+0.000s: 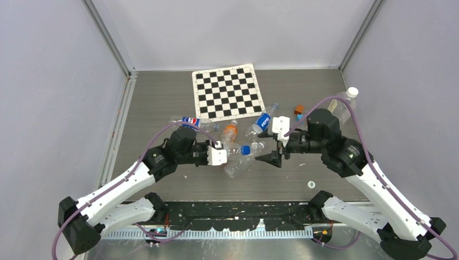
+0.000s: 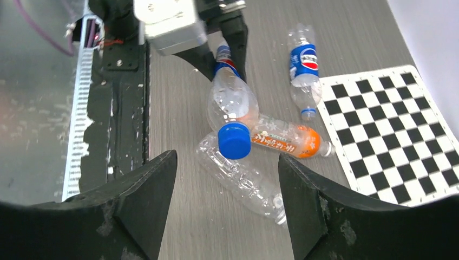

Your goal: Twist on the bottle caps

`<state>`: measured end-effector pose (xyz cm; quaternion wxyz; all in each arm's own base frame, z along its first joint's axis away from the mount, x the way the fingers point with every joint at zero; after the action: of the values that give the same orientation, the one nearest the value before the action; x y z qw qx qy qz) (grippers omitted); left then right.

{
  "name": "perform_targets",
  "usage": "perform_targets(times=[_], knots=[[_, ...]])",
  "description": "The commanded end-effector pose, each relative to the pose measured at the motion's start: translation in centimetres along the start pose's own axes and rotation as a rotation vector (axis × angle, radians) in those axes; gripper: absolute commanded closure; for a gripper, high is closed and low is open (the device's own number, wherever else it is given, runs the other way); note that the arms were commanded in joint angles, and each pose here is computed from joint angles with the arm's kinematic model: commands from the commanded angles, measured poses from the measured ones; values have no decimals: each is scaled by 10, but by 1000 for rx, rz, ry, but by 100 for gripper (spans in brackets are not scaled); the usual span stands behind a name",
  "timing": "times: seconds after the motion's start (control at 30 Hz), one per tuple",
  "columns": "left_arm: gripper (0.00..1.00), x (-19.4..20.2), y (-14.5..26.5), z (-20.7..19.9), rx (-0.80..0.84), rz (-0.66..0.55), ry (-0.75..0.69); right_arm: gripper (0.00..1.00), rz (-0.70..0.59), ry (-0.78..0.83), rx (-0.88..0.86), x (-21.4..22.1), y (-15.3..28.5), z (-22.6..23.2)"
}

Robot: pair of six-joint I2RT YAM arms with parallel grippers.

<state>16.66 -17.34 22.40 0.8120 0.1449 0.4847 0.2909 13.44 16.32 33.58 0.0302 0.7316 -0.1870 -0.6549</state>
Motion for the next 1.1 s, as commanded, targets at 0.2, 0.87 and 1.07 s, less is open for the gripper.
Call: perform_targets(times=[0.2, 0.87, 1.07], knots=[[68, -17, 3, -1, 70, -106, 42, 26, 8, 177, -241, -8, -22, -2], [69, -20, 11, 4, 38, -145, 66, 30, 118, 112, -312, 18, -37, 6], [69, -19, 14, 10, -2, -154, 85, 33, 100, 37, -336, 21, -37, 13]])
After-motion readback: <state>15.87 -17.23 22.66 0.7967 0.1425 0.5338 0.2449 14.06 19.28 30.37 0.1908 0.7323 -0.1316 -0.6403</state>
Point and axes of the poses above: each gripper's point midway between its finger pads, its own y axis back along the fingers, its own z axis along the line the jaws close on, x = y × z, the point moved 8 cm from there along y, back along the fingers, and after that the axes turned 2 degrees about -y, right-handed, at the moved point
